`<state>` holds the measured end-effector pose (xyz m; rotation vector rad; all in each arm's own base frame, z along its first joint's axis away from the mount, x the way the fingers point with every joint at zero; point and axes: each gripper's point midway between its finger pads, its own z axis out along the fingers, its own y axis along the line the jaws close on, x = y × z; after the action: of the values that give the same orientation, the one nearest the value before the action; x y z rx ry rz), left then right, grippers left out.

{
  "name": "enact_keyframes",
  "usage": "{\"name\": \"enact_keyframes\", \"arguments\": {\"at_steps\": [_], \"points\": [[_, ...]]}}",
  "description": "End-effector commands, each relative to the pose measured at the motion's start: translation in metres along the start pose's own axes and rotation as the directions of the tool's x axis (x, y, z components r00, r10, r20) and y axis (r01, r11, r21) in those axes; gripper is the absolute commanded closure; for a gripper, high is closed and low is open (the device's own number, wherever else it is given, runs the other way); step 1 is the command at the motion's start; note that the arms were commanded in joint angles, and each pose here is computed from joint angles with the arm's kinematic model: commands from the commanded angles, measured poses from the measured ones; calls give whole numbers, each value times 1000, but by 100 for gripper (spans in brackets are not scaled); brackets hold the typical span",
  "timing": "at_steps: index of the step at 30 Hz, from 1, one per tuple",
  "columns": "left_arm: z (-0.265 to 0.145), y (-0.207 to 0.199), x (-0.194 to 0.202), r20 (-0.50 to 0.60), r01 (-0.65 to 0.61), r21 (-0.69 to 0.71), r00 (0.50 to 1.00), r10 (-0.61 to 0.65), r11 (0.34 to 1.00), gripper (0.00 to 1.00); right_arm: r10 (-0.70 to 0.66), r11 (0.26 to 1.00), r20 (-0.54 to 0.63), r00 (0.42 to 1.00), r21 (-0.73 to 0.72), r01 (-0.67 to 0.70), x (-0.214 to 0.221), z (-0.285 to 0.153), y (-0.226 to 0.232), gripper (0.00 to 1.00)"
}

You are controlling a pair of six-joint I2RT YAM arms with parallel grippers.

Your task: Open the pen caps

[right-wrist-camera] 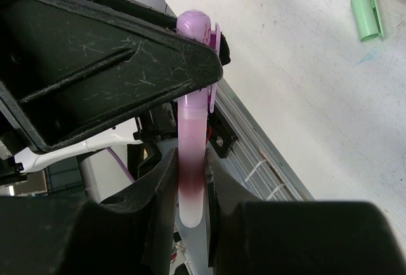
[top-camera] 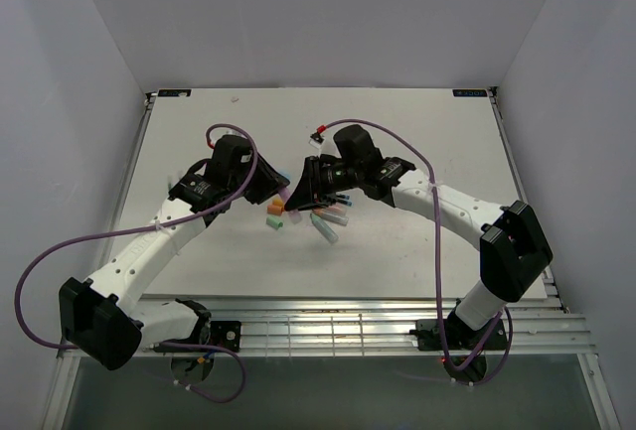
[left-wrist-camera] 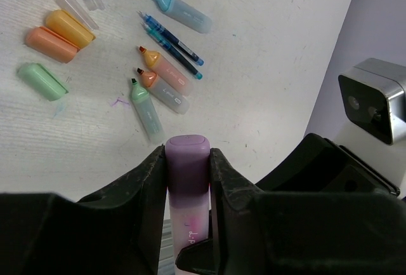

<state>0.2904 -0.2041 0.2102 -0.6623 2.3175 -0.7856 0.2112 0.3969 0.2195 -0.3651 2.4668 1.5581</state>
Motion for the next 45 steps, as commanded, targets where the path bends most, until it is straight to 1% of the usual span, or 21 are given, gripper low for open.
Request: {"name": "enact_keyframes", "arguments": {"at_steps": [1, 2, 3, 5, 6, 10, 14, 17, 18, 24, 29, 31, 33, 34, 35, 36, 37, 39, 40, 41, 45], "points": [[-2, -1, 1, -1, -24, 15, 1000, 24, 1000, 64, -47, 998, 18, 999, -42, 48, -9, -2, 18, 92], [-2, 0, 1, -1, -24, 13, 1000, 24, 1000, 69, -50, 998, 14, 999, -39, 51, -7, -1, 17, 92], [-2, 0, 0, 3, -27, 14, 1000, 27, 1000, 84, -49, 998, 14, 999, -38, 49, -8, -2, 17, 92], [-2, 2, -1, 10, -27, 1, 1000, 27, 1000, 97, -48, 998, 8, 999, -33, 48, -5, -4, 17, 92], [-2, 2, -2, 13, -26, -3, 1000, 26, 1000, 100, -54, 998, 3, 999, -30, 54, -3, -5, 15, 92], [2, 1, -5, 21, -39, -13, 999, 40, 999, 100, -71, 997, -26, 997, 1, 71, 11, -13, 7, 92], [3, -3, -16, 56, -61, -25, 996, 62, 998, 100, -68, 996, -83, 994, 51, 72, 41, -23, -19, 92], [6, -1, -30, 92, -51, -47, 994, 56, 998, 100, -76, 995, -114, 991, 57, 82, 64, -34, -29, 92], [7, 0, -38, 107, -40, -46, 993, 45, 998, 100, -51, 995, -135, 989, 79, 62, 78, -36, -44, 92], [19, 0, -74, 161, -15, -47, 987, 22, 999, 100, -56, 996, -190, 980, 57, 68, 119, -50, -60, 92], [17, 6, -83, 186, -33, -71, 981, 46, 997, 100, -78, 994, -217, 973, 60, 93, 123, -53, -61, 92], [12, 11, -84, 193, -23, -74, 980, 37, 997, 100, -84, 989, -218, 972, 100, 108, 122, -53, -70, 92], [14, 22, -73, 154, -16, -87, 988, 29, 996, 100, -109, 981, -198, 974, 139, 138, 114, -52, -77, 92], [15, 27, -66, 134, -2, -92, 991, 15, 996, 100, -142, 967, -203, 969, 181, 179, 110, -49, -90, 92], [13, 30, -57, 101, 4, -86, 995, 4, 996, 100, -172, 957, -203, 964, 196, 212, 101, -46, -90, 92], [13, 37, -49, 78, 16, -100, 997, -8, 995, 100, -186, 948, -217, 958, 218, 233, 96, -45, -95, 92], [16, 58, -34, 43, 40, -152, 998, -34, 988, 100, -188, 927, -271, 944, 268, 262, 97, -42, -114, 92], [10, 70, -10, -24, 65, -148, 997, -69, 987, 100, -219, 906, -282, 934, 297, 302, 80, -38, -118, 92], [13, 90, 7, -63, 77, -190, 994, -90, 979, 100, -203, 894, -312, 928, 328, 306, 80, -34, -130, 92], [12, 97, 14, -81, 87, -204, 991, -105, 975, 100, -229, 873, -318, 920, 351, 338, 74, -32, -137, 92], [13, 127, 44, -174, 78, -285, 976, -132, 955, 100, -276, 841, -339, 900, 369, 396, 57, -20, -151, 92]]}}
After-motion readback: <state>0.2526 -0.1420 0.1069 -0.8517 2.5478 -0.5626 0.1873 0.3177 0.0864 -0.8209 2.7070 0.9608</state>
